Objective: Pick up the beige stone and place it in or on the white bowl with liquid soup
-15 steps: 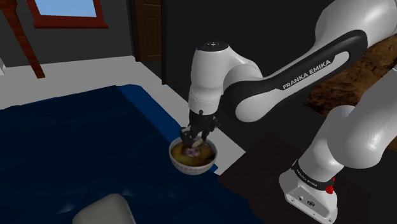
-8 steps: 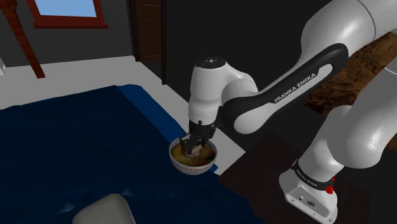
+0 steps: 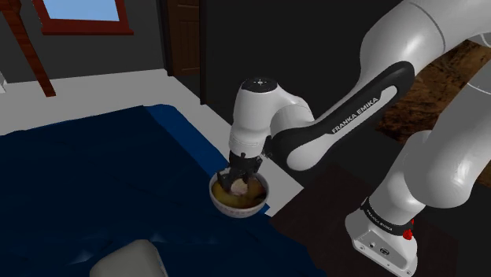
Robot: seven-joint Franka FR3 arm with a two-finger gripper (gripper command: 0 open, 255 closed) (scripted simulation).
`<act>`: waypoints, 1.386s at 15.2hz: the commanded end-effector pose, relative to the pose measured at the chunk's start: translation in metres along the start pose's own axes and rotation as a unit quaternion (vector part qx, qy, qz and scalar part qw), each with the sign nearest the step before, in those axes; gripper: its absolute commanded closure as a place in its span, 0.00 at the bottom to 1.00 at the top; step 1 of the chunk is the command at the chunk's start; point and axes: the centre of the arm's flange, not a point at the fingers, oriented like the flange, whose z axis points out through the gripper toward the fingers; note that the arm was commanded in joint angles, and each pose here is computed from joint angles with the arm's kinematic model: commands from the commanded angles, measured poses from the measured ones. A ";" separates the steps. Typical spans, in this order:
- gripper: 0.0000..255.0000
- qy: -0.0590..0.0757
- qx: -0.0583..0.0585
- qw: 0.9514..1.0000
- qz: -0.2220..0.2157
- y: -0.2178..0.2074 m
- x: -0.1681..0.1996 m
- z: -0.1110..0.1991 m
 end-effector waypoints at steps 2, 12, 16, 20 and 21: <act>1.00 -0.020 -0.018 1.000 -0.002 0.005 -0.009 0.014; 0.00 -0.020 -0.018 1.000 -0.002 0.004 -0.008 -0.013; 0.00 -0.020 -0.018 1.000 -0.002 0.003 -0.007 -0.036; 0.00 -0.020 -0.018 1.000 -0.002 0.003 -0.007 -0.036; 0.00 -0.020 -0.018 1.000 -0.002 0.003 -0.007 -0.036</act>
